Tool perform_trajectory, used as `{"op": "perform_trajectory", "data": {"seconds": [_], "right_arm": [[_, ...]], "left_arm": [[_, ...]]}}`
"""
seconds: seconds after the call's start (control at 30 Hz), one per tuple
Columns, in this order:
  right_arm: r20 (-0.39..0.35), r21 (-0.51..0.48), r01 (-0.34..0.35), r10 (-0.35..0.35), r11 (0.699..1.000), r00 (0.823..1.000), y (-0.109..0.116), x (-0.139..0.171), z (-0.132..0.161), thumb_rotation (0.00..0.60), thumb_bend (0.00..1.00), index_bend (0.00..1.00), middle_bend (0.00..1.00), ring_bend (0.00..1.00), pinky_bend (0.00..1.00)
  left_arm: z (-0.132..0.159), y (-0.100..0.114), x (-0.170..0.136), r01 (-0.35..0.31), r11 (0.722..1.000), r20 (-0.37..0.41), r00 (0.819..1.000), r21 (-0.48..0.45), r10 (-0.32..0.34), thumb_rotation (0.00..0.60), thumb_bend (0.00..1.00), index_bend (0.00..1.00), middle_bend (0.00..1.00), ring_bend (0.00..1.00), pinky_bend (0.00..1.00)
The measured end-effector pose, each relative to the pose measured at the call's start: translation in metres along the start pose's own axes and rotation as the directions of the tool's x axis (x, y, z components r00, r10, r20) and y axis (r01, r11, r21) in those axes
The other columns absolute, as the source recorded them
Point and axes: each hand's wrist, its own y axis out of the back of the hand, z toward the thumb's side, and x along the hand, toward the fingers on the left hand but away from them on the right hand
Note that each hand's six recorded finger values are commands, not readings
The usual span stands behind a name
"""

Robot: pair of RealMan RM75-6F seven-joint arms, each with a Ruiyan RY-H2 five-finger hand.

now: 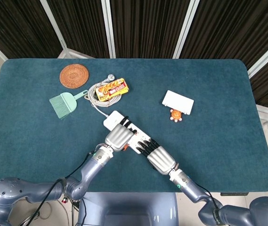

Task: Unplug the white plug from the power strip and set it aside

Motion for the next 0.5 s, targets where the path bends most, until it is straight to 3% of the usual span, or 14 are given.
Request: {"op": "perform_trajectory", "data": {"seconds": [0.5], "right_arm": [[-0.014, 0.003, -0.009, 0.009, 1.0, 1.0, -0.003, 0.002, 0.006, 0.6, 0.7, 0.21, 0.18, 0.16, 0.18]], "left_arm": [[-0.001, 0.014, -0.003, -0.041, 0.999, 0.005, 0.999, -0.007, 0.041, 0.6, 0.42, 0.55, 0.57, 0.2, 0.11]]}}
